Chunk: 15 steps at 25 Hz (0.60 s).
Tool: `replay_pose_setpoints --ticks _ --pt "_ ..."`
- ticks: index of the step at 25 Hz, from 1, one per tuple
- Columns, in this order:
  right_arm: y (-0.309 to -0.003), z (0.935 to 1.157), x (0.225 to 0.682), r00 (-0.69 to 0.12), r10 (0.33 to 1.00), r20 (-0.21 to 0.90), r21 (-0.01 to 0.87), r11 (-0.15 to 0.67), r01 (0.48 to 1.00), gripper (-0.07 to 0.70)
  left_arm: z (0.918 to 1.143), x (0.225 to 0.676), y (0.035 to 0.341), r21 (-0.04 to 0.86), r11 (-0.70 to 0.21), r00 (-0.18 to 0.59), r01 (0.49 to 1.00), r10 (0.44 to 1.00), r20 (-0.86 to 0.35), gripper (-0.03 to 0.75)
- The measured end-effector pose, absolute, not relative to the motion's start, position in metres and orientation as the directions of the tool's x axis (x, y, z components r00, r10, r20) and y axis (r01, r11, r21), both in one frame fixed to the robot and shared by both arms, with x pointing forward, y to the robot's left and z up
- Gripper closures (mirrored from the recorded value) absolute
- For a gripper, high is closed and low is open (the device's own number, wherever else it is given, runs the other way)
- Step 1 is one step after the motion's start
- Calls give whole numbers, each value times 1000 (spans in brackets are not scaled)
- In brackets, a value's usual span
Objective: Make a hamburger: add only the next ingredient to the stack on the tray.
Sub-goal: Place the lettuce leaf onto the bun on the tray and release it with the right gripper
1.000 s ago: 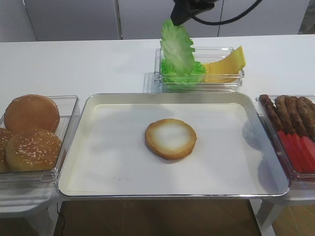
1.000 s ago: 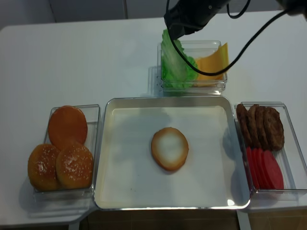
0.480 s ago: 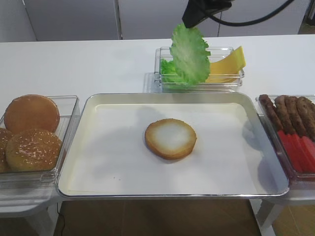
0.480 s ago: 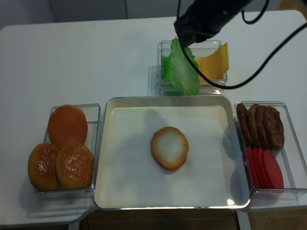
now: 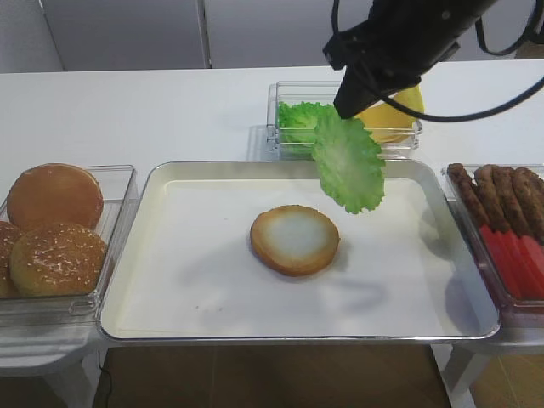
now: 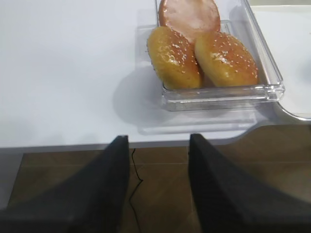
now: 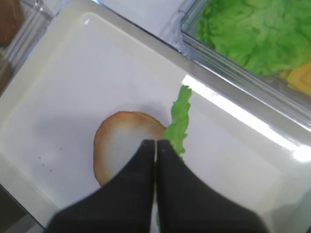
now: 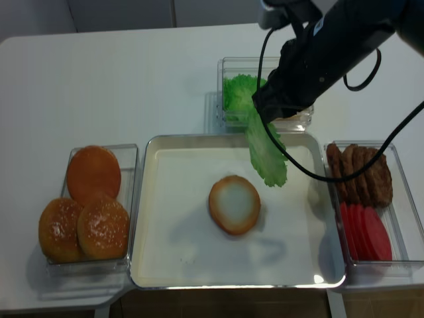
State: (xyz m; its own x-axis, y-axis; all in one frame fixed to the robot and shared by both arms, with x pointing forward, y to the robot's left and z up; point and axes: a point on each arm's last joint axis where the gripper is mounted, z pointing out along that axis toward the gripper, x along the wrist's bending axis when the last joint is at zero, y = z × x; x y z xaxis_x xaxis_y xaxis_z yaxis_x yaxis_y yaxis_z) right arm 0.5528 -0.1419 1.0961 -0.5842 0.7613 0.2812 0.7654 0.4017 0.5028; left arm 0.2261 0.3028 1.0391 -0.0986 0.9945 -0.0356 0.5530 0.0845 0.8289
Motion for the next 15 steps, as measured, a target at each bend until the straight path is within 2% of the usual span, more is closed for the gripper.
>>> replay_pose_setpoints --ticks 9,15 --pt "-142 1073 552 -594 756 274 517 405 754 636 1039 226 303 829 85 -99 553 994 -36 410" --pt "-141 1071 554 -591 756 284 528 391 754 636 1039 226 303 829 85 -99 553 994 -36 410"
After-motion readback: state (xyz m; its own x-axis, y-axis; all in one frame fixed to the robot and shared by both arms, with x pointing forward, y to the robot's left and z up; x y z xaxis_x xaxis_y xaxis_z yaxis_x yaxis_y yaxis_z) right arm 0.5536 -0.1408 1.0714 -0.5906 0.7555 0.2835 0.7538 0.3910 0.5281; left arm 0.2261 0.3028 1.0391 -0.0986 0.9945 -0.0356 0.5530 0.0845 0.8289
